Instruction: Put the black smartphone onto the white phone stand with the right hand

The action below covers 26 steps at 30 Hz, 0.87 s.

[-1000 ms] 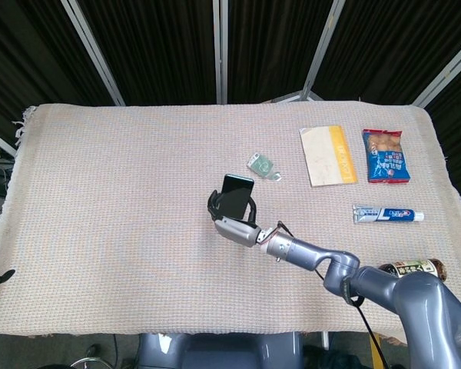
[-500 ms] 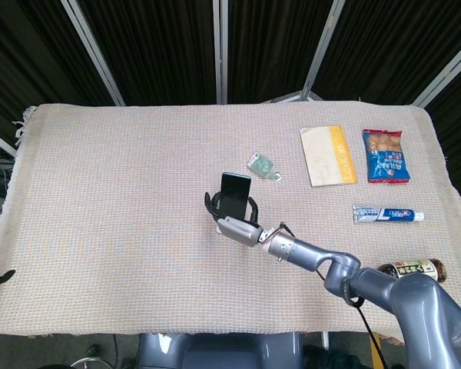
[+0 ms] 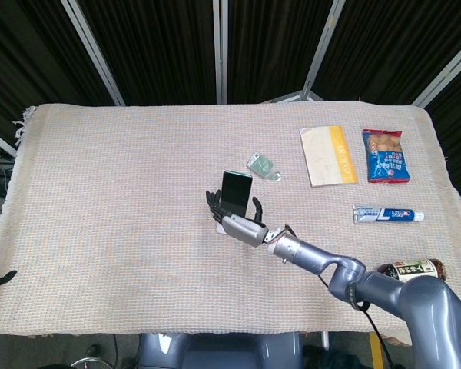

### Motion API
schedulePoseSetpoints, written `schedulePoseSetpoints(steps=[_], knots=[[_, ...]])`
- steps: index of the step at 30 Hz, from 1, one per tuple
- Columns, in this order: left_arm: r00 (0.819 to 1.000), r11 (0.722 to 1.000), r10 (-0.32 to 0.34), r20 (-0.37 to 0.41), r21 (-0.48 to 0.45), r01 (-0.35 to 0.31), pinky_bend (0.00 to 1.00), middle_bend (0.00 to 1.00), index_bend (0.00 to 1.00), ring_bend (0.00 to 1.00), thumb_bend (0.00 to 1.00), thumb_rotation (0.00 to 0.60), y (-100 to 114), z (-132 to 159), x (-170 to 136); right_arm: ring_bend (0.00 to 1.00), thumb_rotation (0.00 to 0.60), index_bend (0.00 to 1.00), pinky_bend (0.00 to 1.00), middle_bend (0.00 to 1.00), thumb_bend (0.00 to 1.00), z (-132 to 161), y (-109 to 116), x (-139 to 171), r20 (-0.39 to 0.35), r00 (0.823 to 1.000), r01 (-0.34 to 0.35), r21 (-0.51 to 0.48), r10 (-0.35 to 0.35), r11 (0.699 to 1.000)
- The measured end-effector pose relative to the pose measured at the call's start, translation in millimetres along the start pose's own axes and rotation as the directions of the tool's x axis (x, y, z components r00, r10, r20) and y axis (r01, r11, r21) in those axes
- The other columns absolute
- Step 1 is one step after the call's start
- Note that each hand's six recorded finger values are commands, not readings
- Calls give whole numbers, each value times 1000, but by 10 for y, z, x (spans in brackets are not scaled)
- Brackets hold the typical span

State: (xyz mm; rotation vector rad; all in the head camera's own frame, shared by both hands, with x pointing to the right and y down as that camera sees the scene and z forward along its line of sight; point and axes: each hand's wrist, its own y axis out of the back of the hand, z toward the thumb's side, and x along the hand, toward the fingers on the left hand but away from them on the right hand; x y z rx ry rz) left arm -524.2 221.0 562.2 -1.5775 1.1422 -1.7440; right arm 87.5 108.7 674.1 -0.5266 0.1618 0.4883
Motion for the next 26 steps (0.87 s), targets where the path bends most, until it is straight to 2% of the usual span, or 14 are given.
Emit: schedulePoseSetpoints(steps=[5,8,10,11,14,15,17,18,19,20,21,23,25,26], knots=[[1000,1000,4,18,-10,-4,0,0,0,0,0,600,22,28,-15,265,600,166,109,196,56,-291,-5,266,148,989,-7,-161,31,987],[999,1000,13,36,-15,-12,0,0,0,0,0,600,46,59,-39,253,600,147,83,175,27,-483,-53,556,253,963,-8,-323,95,946],[998,1000,19,51,-19,-18,0,0,0,0,0,600,63,86,-60,218,600,127,49,151,5,-599,-100,815,316,934,-4,-456,166,890],[998,1000,23,58,-20,-22,0,0,0,0,0,600,70,98,-68,184,600,106,24,127,0,-642,-122,931,338,919,0,-512,202,859],[996,999,40,84,-22,-39,0,0,0,0,0,600,98,147,-100,48,600,23,0,32,0,-746,-196,1333,383,861,21,-682,333,731],[994,999,48,96,-22,-46,0,0,0,0,0,600,106,171,-113,13,600,6,0,9,0,-764,-223,1487,388,838,33,-738,384,674],[992,998,56,117,-22,-54,0,0,0,0,0,600,108,211,-135,0,600,0,0,0,0,-763,-261,1727,379,802,49,-811,461,583],[990,998,60,130,-22,-58,0,0,0,0,0,600,106,237,-151,0,600,0,0,0,0,-746,-274,1899,366,776,61,-854,514,517],[988,998,63,139,-22,-61,0,0,0,0,0,600,104,254,-164,0,600,0,0,0,0,-726,-277,2034,353,755,69,-881,552,468],[987,998,66,147,-21,-63,0,0,0,0,0,600,101,268,-176,0,600,0,0,0,0,-689,-274,2220,331,727,78,-911,602,406],[985,998,69,156,-21,-67,0,0,0,0,0,600,98,283,-191,0,600,0,0,0,0,-654,-266,2358,312,705,82,-928,636,364],[984,997,71,165,-20,-69,0,0,0,0,0,600,90,292,-210,0,600,0,0,0,0,-561,-234,2663,269,657,88,-955,704,283],[983,997,72,170,-21,-69,0,0,0,0,0,600,81,289,-227,0,600,0,0,0,0,-475,-201,2891,238,619,88,-968,749,234],[983,997,72,171,-24,-69,0,0,0,0,0,600,81,289,-233,0,600,0,0,0,0,-422,-179,3024,223,594,88,-973,773,213]])
